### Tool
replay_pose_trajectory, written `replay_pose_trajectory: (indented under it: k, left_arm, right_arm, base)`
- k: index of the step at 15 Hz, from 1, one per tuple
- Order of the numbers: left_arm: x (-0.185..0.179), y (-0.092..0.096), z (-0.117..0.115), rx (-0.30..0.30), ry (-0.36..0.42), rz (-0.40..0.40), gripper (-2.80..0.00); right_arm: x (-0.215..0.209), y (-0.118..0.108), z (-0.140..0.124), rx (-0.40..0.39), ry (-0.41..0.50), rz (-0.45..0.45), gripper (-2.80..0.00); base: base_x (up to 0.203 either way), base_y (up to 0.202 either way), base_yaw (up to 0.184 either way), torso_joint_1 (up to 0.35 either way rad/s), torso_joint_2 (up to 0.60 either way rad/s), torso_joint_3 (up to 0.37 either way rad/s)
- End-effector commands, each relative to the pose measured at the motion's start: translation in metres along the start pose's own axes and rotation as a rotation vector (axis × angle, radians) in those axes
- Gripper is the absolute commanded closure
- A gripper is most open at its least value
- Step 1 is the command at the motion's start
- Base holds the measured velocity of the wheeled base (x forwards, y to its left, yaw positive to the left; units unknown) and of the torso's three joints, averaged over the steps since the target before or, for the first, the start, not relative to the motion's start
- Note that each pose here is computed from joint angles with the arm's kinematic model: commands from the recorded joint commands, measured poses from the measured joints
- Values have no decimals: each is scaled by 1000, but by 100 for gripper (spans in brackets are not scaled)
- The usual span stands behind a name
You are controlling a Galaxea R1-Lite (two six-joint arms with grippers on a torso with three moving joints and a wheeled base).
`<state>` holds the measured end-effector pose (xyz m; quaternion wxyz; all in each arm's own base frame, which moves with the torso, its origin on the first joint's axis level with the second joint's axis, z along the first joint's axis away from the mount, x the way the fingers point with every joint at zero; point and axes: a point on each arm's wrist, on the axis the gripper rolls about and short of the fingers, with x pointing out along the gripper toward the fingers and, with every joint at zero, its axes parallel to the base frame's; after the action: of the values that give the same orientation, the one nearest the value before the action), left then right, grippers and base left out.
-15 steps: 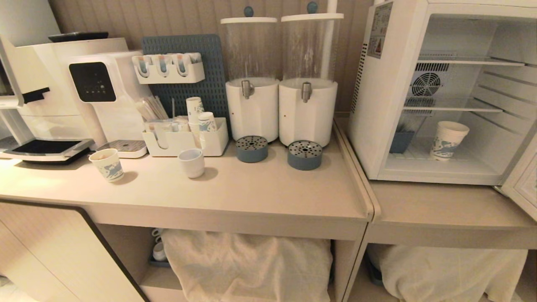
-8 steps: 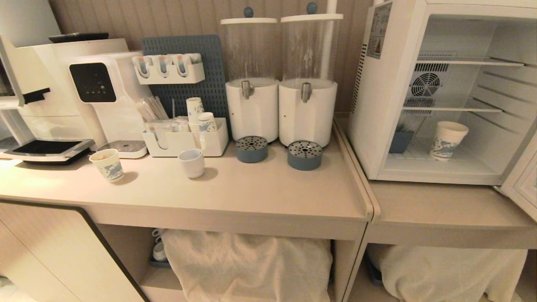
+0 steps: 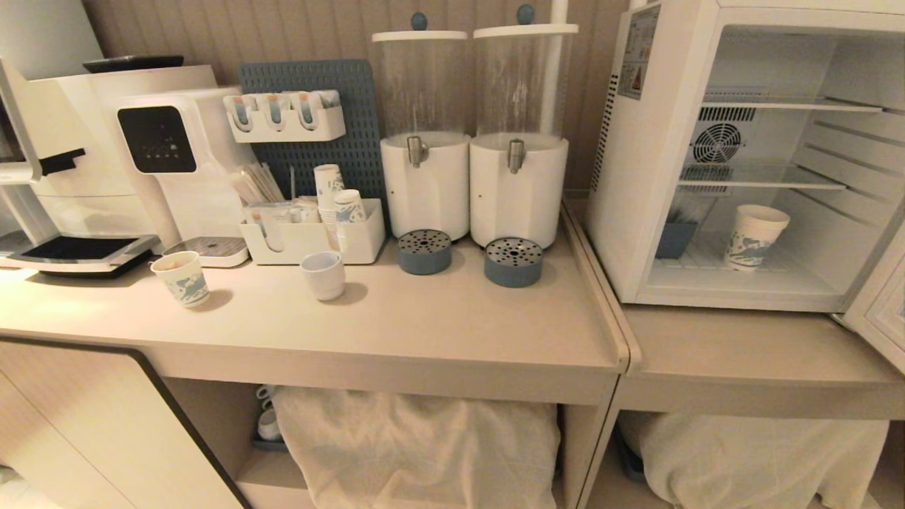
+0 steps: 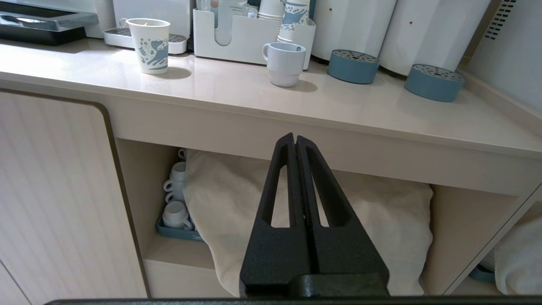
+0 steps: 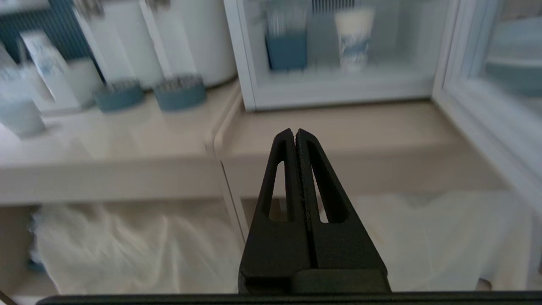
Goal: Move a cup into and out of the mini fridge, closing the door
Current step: Close the freezer door
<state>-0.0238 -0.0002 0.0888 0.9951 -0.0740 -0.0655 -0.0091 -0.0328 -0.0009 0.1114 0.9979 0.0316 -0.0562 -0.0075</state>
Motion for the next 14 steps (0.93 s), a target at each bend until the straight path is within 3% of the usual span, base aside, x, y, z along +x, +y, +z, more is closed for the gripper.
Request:
replay_pose_trajectory:
  k: [1, 4, 7, 14]
  left_arm:
    - [2, 2, -11, -2, 35, 5, 0]
    - [2, 2, -11, -2, 35, 6, 0]
    - [2, 2, -11, -2, 35, 5, 0]
    - [2, 2, -11, -3, 35, 6, 0]
  right_arm:
    - [5, -1, -27, -32, 49, 2, 0]
    - [6, -2, -39, -37, 138, 19, 0]
    - [4, -1, -36, -69, 144, 24, 0]
    - [4, -2, -36, -58, 159, 19, 0]
  base:
    - [0, 0, 0, 0, 0, 0]
    - [0, 0, 0, 0, 0, 0]
    - [0, 0, 0, 0, 0, 0]
    - [0, 0, 0, 0, 0, 0]
